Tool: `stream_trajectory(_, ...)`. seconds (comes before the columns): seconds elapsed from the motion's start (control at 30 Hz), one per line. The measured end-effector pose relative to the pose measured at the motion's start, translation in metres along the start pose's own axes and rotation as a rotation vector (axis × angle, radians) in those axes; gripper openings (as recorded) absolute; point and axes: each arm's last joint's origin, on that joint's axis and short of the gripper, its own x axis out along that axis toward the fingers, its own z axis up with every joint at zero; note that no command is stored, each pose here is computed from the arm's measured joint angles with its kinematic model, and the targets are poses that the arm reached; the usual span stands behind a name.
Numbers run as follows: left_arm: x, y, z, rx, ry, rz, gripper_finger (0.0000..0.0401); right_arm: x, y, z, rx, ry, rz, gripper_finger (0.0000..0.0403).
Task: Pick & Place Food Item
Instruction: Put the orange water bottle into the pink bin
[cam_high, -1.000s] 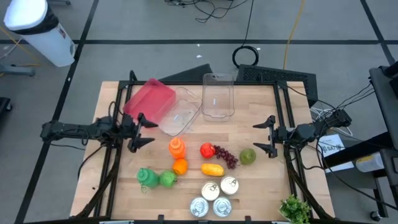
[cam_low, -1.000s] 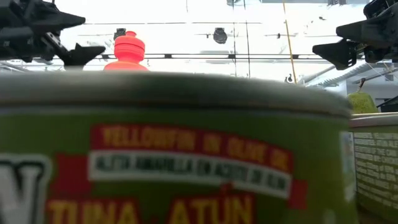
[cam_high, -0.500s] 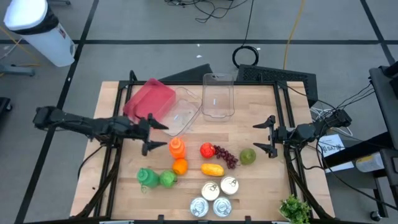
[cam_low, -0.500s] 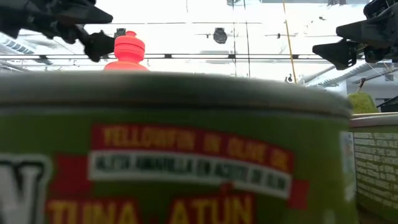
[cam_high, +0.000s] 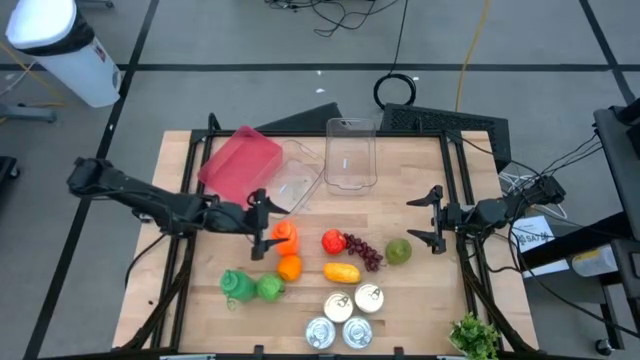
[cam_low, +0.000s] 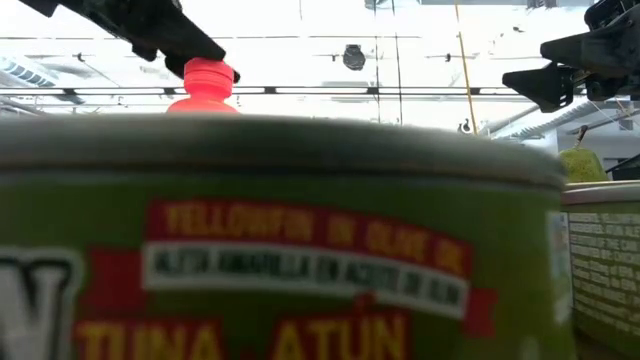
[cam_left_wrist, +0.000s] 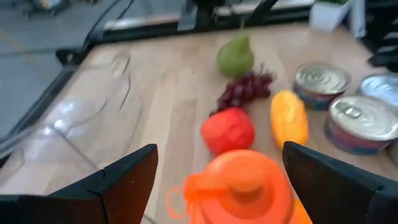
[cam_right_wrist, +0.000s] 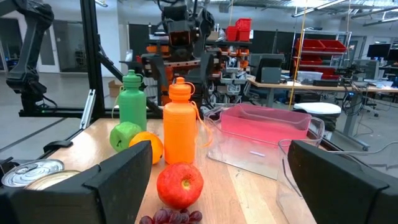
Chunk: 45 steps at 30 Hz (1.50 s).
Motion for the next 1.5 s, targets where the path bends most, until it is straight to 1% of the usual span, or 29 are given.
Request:
stream_trajectory(0.2, 0.007, -0.002, -0.008, -0.039, 0.099, 0.010, 0.0356, 0.000, 0.000, 0.000, 0.000, 0.000, 0.000, 0.0357)
stream_trajectory(0.43, 0.007, -0.002, -0.010, -0.074, 0.124, 0.011, 0.0353, 0.000, 0.000, 0.000, 0.000, 0.000, 0.000, 0.0357)
stream_trajectory(0.47, 0.007, -0.003, -0.010, -0.071, 0.123, 0.009, 0.0346, 0.000, 0.000, 0.000, -0.001, 0.000, 0.000, 0.0357)
stream_trajectory(0.53, 0.007, -0.004, -0.010, -0.050, 0.123, 0.003, 0.0321, 0.000, 0.000, 0.000, 0.000, 0.000, 0.000, 0.0357)
stream_trajectory(0.7, 0.006, -0.005, -0.010, -0.054, 0.119, -0.005, 0.0226, 0.000, 0.000, 0.000, 0.000, 0.000, 0.000, 0.0357)
stream_trajectory(0.73, 0.006, -0.005, -0.010, -0.061, 0.117, -0.006, 0.0218, 0.000, 0.000, 0.000, -0.001, 0.000, 0.000, 0.0357)
stream_trajectory(0.83, 0.006, -0.005, -0.006, -0.084, 0.093, -0.007, 0.0218, 0.000, 0.000, 0.000, 0.000, 0.000, 0.000, 0.0357)
stream_trajectory(1.0, -0.004, -0.002, 0.017, -0.096, -0.012, -0.004, 0.0218, 0.000, 0.000, 0.000, -0.001, 0.001, 0.000, 0.0357)
stream_trajectory(1.07, -0.013, 0.002, 0.030, -0.094, -0.066, 0.047, 0.0220, 0.000, 0.000, 0.000, 0.000, 0.001, 0.000, 0.0357)
stream_trajectory(1.1, -0.019, 0.005, 0.037, -0.101, -0.086, 0.094, 0.0226, 0.000, 0.000, 0.000, -0.001, 0.000, 0.000, 0.0357)
stream_trajectory(1.2, -0.044, 0.020, 0.062, -0.139, -0.139, 0.269, 0.0243, 0.000, 0.000, 0.000, 0.000, 0.000, 0.000, 0.0357)
stream_trajectory(1.3, -0.070, 0.036, 0.080, -0.118, -0.154, 0.421, 0.0243, 0.000, 0.000, 0.000, 0.000, 0.000, 0.000, 0.0357)
stream_trajectory(1.43, -0.093, 0.059, 0.092, -0.120, -0.196, 0.570, 0.0223, 0.000, 0.000, 0.000, 0.000, 0.000, 0.000, 0.0357)
stream_trajectory(1.5, -0.100, 0.072, 0.090, -0.139, -0.193, 0.651, 0.0221, 0.000, 0.000, 0.000, 0.000, 0.000, 0.000, 0.0357)
